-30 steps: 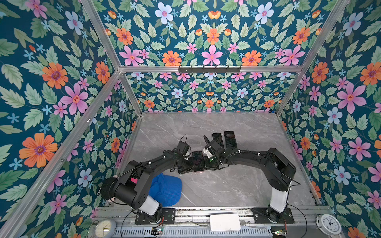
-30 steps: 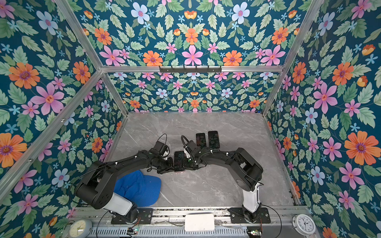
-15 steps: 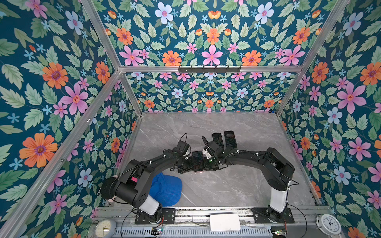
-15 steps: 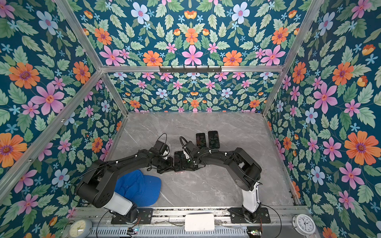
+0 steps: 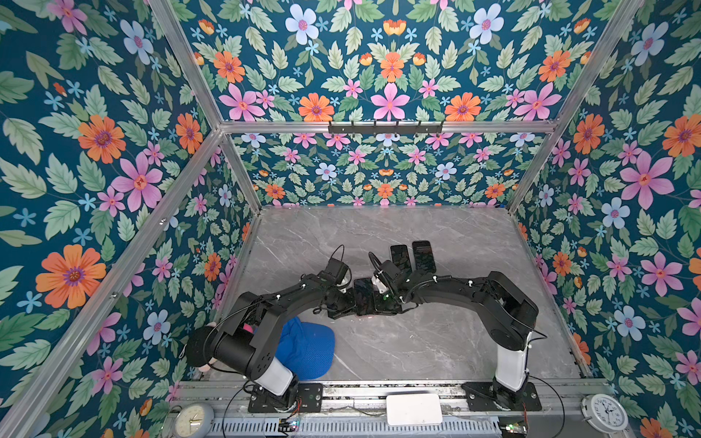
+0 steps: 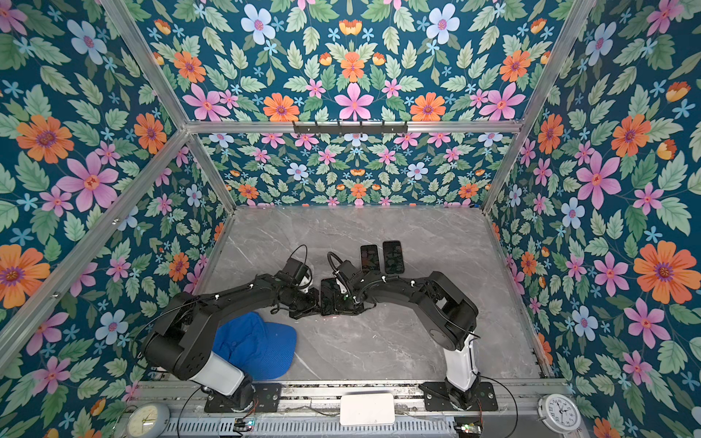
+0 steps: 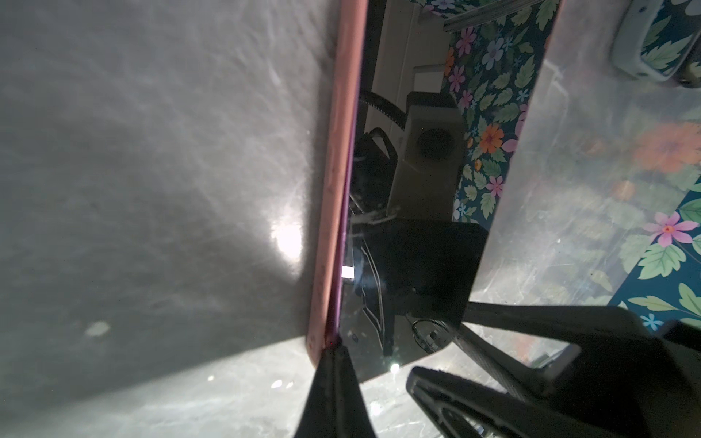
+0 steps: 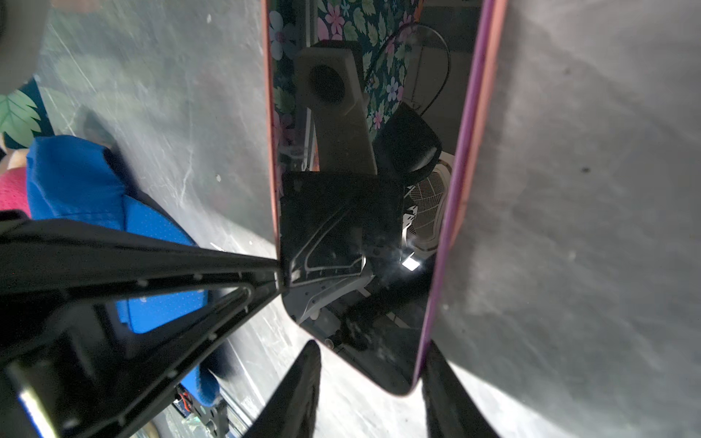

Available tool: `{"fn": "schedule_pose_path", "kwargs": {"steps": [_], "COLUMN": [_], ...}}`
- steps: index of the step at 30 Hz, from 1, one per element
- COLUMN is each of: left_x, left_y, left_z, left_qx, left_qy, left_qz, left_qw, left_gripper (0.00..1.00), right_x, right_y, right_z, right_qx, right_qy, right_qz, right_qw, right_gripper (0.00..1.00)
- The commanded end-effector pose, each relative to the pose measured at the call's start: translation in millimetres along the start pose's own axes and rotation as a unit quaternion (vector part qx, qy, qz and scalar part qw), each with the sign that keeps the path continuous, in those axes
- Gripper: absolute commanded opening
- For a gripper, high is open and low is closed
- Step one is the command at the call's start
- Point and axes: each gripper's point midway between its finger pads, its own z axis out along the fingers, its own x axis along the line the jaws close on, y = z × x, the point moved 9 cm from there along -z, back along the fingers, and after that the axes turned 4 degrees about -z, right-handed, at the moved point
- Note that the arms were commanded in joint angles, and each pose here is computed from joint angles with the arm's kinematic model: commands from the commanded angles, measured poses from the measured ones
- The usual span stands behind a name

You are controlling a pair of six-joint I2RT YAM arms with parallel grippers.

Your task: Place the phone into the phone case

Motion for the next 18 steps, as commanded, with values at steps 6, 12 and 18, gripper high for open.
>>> {"fn": "schedule_pose_path", "kwargs": {"steps": [6,12,18], "left_x": [9.5,10.4,3.2], "left_y": [1.3,1.1,2.7], "left_z": [13.3,14.7,-0.3], "left_qx": [-0.007,-0.005,-0.023], "left_qy": [0.025,0.025,0.027], "left_qz": [0.004,0.003,0.010], "left_qw": [1.000,1.000,0.999], "left_gripper": [0.02,0.01,0.03], "right_x": [16.4,18.3,19.5], "right_y": [2.2,2.4,2.6], "right_z": [2.8,3.5,-5.4], "right_qx": [0.003,0.004,-0.006], "right_qy": [0.039,0.037,0.024], "right_qz": [-0.025,-0.030,-0.036], "right_qw": [0.999,0.999,0.999], "right_gripper": [0.42,0.42,0.42]}}
